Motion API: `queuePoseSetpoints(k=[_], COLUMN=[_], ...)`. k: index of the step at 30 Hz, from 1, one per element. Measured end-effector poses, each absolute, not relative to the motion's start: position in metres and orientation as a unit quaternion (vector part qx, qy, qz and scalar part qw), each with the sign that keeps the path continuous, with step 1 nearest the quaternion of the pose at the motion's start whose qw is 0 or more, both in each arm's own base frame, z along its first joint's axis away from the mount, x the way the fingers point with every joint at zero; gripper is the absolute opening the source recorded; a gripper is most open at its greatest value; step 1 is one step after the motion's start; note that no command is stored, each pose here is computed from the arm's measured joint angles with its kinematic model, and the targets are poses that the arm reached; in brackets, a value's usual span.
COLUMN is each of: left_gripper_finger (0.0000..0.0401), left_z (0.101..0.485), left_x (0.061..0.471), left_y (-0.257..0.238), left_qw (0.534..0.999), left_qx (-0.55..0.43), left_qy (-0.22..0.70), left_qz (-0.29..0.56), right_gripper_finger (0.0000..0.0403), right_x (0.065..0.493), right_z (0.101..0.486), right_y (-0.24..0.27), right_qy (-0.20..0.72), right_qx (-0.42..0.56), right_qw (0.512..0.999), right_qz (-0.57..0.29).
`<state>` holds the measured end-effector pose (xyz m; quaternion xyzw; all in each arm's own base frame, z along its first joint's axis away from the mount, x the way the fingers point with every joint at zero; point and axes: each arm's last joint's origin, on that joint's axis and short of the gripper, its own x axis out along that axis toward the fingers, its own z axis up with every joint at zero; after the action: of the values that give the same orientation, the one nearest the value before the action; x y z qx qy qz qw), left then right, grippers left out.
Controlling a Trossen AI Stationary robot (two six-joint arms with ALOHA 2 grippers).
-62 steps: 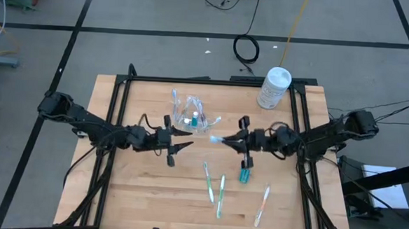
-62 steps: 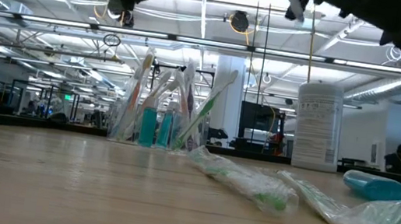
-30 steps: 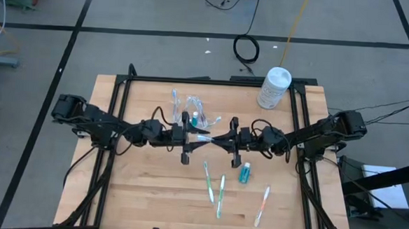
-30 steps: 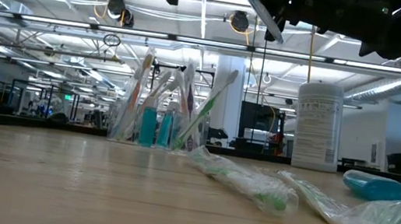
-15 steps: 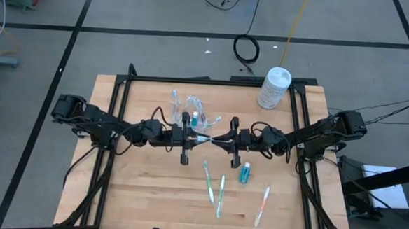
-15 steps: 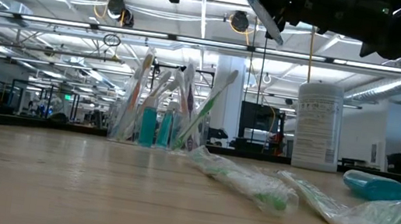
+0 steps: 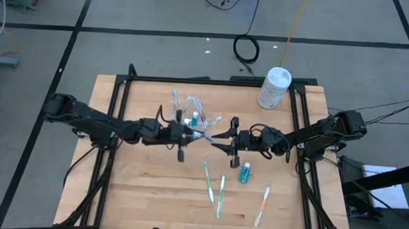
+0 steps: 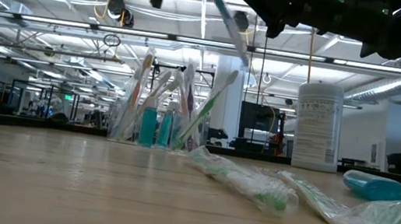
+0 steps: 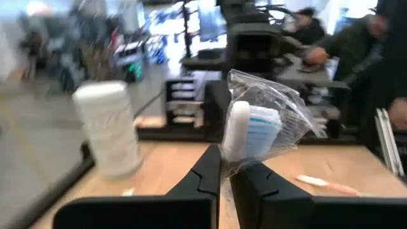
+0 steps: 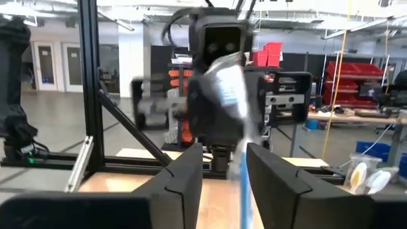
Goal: Pick & Place toothbrushing station
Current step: Put the blue toothbrush into the transparent organizer
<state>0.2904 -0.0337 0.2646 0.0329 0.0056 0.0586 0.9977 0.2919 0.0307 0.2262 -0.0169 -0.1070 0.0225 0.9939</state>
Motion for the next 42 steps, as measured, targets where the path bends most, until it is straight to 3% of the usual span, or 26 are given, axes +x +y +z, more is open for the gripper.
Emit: queuePoseSetpoints(k=[7, 18, 21, 31, 35, 42], left_gripper_finger=[0.0006, 0.0006, 0.0015, 0.0012, 0.0029, 0.0022], left_z=[0.284, 0.285, 0.282, 0.252, 0.239, 0.217], left_x=[0.248, 0.203, 0.202, 0.226, 0.234, 0.246], left_y=[-0.023, -0.005, 0.000, 0.020, 0.027, 0.041], left_qw=[0.991, 0.942, 0.926, 0.884, 0.877, 0.873], left_qx=[-0.030, -0.049, -0.090, -0.080, -0.112, -0.136], left_qy=[0.084, 0.150, 0.141, 0.186, 0.210, 0.271], left_qz=[0.102, 0.296, 0.338, 0.420, 0.418, 0.383], right_gripper_finger=[0.0119, 0.0119, 0.0118, 0.0116, 0.0116, 0.0116], right_x=[0.292, 0.292, 0.292, 0.293, 0.293, 0.293], right_z=[0.224, 0.224, 0.224, 0.221, 0.221, 0.221], right_y=[0.031, 0.031, 0.031, 0.025, 0.025, 0.025], right_qy=[-0.097, -0.096, -0.096, -0.082, -0.080, -0.078], right_qx=[-0.025, -0.026, -0.026, -0.026, -0.026, -0.026], right_qw=[0.995, 0.995, 0.995, 0.996, 0.996, 0.996], right_qz=[0.022, 0.022, 0.022, 0.013, 0.013, 0.015])
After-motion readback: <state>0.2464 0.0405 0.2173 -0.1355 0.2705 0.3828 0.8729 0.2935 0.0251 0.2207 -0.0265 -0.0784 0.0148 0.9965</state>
